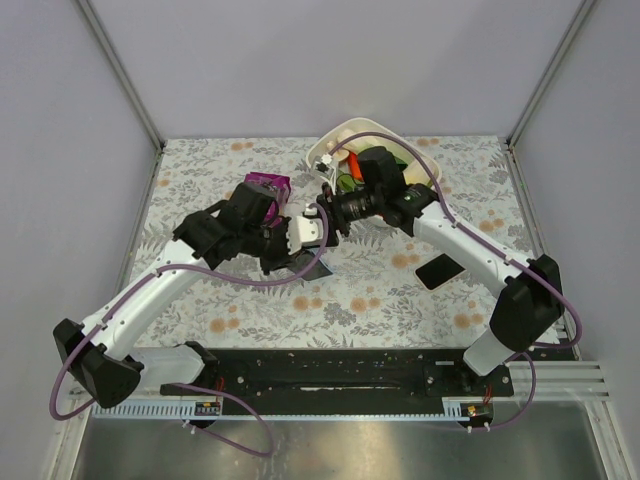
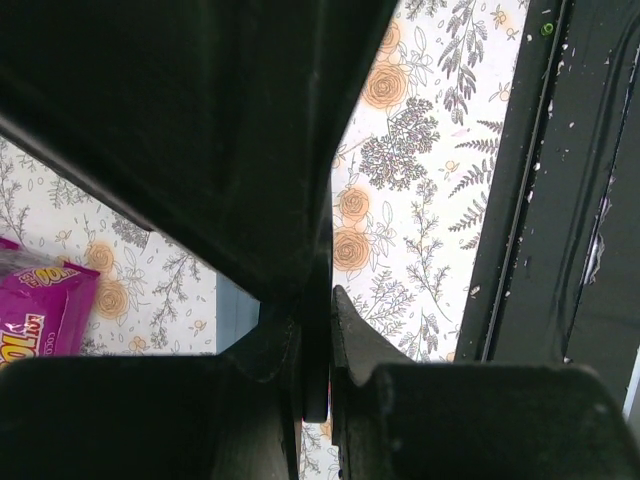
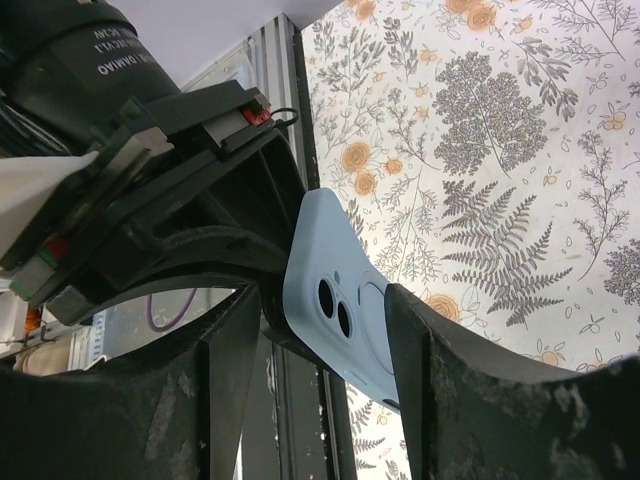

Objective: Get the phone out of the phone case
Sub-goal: Remove the phone case from the phone, then place the phone case at the center of the board, then place the phone at the center of the board, then adjust the phone at the center of the board.

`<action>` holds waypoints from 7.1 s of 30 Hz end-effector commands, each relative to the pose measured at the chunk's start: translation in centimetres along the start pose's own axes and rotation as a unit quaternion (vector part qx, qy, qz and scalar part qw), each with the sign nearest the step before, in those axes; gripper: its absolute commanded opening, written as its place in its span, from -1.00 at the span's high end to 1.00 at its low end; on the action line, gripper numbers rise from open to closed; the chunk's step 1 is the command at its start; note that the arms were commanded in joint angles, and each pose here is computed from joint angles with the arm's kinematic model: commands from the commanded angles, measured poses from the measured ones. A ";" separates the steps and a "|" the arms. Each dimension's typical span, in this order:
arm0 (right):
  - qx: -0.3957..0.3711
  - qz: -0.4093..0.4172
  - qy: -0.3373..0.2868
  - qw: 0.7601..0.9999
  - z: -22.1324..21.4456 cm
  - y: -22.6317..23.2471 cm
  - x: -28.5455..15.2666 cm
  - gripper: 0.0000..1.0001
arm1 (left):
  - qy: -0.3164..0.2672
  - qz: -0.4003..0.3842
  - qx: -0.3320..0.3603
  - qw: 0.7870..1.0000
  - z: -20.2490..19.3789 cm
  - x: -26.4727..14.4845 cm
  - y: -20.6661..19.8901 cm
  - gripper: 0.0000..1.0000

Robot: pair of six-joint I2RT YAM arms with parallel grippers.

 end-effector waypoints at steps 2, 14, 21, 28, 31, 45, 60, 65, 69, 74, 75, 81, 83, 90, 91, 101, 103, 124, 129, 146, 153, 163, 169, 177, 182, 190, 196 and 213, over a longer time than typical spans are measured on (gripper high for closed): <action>-0.025 -0.006 0.002 1.000 -0.1 0.1 0.7 -0.22 | -0.052 0.051 0.032 0.997 3.1 -1.5 2.0 1.00; -0.056 -0.080 0.015 0.995 -1.0 -1.4 1.0 -0.03 | -0.076 0.050 0.049 0.995 4.0 -2.6 1.4 1.00; -0.046 -0.091 0.023 0.995 -0.9 -2.1 1.3 0.37 | -0.097 0.046 0.070 0.992 4.6 -4.0 0.4 1.00; -0.047 -0.118 0.030 0.991 -1.2 -3.2 1.3 0.69 | -0.114 0.050 0.083 0.989 5.2 -5.0 -0.1 1.00; -0.049 -0.118 0.032 0.991 -1.3 -3.1 1.2 0.65 | -0.112 0.056 0.085 0.988 5.2 -5.1 -0.1 1.00; -0.024 -0.140 0.053 0.988 -2.5 -6.3 0.3 1.00 | -0.060 0.060 0.090 0.992 2.8 -5.6 -1.0 1.00; 0.023 -0.115 0.055 0.992 -3.1 -8.1 -0.5 1.00 | -0.035 0.033 0.033 0.998 -1.5 -7.9 -3.0 1.00; 0.056 -0.104 0.056 0.991 -3.5 -9.8 -1.0 1.00 | -0.042 0.022 0.019 0.999 -2.1 -7.7 -3.1 1.00; 0.088 -0.101 0.045 0.990 -3.3 -11.5 -2.5 1.00 | -0.046 0.010 0.017 0.999 -2.4 -7.2 -3.0 1.00; 0.112 -0.114 0.057 0.985 -4.9 -13.7 -3.1 1.00 | -0.042 -0.009 0.012 0.999 -2.8 -6.7 -2.3 1.00; 0.117 -0.120 0.061 0.984 -5.4 -14.1 -3.1 1.00 | -0.041 -0.010 0.010 0.999 -2.9 -6.6 -2.1 1.00; 0.150 -0.154 0.063 0.975 -6.9 -17.2 -3.9 0.85 | -0.035 -0.019 0.000 0.999 -3.6 -6.0 -1.2 1.00; 0.168 -0.172 0.067 0.968 -7.6 -18.8 -4.4 0.68 | -0.033 -0.032 -0.005 0.999 -4.0 -5.4 -1.2 1.00; 0.189 -0.201 0.060 0.959 -7.9 -20.7 -5.5 0.02 | -0.032 -0.084 -0.043 0.995 -6.0 -3.7 -0.7 1.00; 0.187 -0.204 0.059 0.959 -7.8 -20.8 -5.6 0.00 | -0.032 -0.090 -0.048 0.994 -6.2 -3.4 -0.7 1.00; 0.171 -0.224 0.051 0.958 -7.4 -20.1 -6.2 -0.60 | -0.048 -0.163 -0.132 0.977 -8.8 0.3 -0.2 1.00; 0.174 -0.220 0.051 0.958 -7.5 -19.9 -6.2 -0.62 | -0.059 -0.186 -0.161 0.967 -9.2 0.8 0.1 1.00; 0.165 -0.205 0.035 0.964 -7.0 -18.3 -6.4 -0.71 | -0.054 -0.225 -0.371 0.899 -15.0 8.2 4.4 1.00; 0.166 -0.200 0.036 0.965 -7.1 -18.1 -6.3 -0.72 | -0.026 -0.216 -0.414 0.884 -16.8 9.6 5.0 1.00; 0.162 -0.188 0.035 0.968 -6.8 -17.4 -6.0 -0.74 | 0.046 -0.158 -0.464 0.871 -19.8 10.8 6.7 0.27; 0.148 -0.202 0.032 0.967 -6.7 -17.0 -6.6 -0.75 | 0.056 -0.128 -0.457 0.878 -19.7 10.6 7.0 -0.07; 0.088 -0.275 0.019 0.957 -6.2 -15.0 -9.3 -0.80 | 0.092 -0.030 -0.420 0.902 -19.7 9.5 7.7 -0.51; 0.041 -0.361 0.004 0.932 -6.7 -13.8 -12.2 -0.86 | 0.122 0.065 -0.382 0.914 -19.6 7.2 8.2 -0.82; 0.006 -0.503 -0.008 0.864 -8.8 -12.5 -17.7 -0.99 | 0.096 0.202 -0.321 0.920 -16.3 1.7 9.6 -0.98; 0.041 -0.568 0.013 0.822 -11.6 -12.8 -20.9 -0.99 | 0.079 0.275 -0.296 0.911 -14.1 -2.0 9.6 -0.98; 0.111 -0.645 0.046 0.754 -15.6 -14.5 -25.3 -0.99 | 0.028 0.356 -0.282 0.890 -12.0 -5.2 8.7 -0.98; 0.190 -0.599 0.082 0.774 -18.8 -15.8 -26.1 -0.99 | 0.013 0.370 -0.286 0.884 -11.3 -6.2 7.9 -0.98; 0.121 -0.549 0.226 0.795 -21.2 -20.8 -28.3 -0.99 | -0.011 0.330 -0.297 0.896 -10.4 -5.6 7.0 -0.98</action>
Point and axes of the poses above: each gripper's point midway between its finger pads, its own x axis out along the fingers, its own y axis along the line the jaws close on, z = x × y, the point moved 5 cm from there along -x, back along the fingers, and after that the axes turned 12 degrees about x, right-handed, at the moved point
